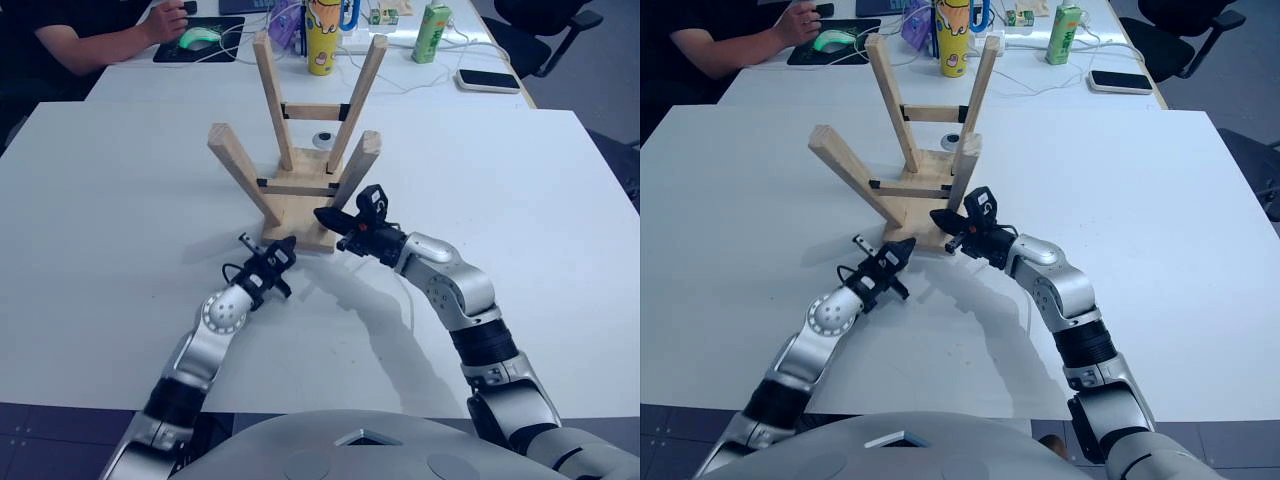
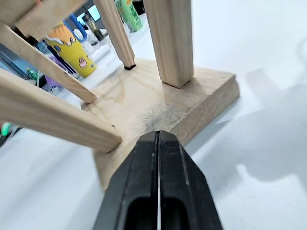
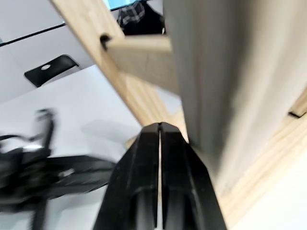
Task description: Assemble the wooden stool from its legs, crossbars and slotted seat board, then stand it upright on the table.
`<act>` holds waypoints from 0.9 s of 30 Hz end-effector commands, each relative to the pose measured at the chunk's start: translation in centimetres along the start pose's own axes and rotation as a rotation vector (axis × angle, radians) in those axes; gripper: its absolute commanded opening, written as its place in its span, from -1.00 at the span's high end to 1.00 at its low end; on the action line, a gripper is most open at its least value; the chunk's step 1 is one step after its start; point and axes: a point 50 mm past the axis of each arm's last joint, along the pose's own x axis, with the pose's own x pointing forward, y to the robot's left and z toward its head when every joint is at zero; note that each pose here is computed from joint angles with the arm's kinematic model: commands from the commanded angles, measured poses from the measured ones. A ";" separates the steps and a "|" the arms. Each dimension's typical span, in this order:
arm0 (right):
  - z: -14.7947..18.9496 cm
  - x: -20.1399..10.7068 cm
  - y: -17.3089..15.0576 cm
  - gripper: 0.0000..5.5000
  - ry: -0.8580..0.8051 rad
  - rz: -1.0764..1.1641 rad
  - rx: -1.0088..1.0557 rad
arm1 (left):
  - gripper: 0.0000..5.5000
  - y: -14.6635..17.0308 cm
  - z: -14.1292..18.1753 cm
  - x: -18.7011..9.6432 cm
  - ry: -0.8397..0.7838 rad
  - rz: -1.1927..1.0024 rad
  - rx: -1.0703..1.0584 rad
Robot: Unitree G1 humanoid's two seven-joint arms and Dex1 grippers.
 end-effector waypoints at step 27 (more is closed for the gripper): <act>7.7 -5.9 -2.0 0.99 -0.444 -0.689 -0.163 | 1.00 9.6 6.9 -0.5 -0.231 0.586 -0.288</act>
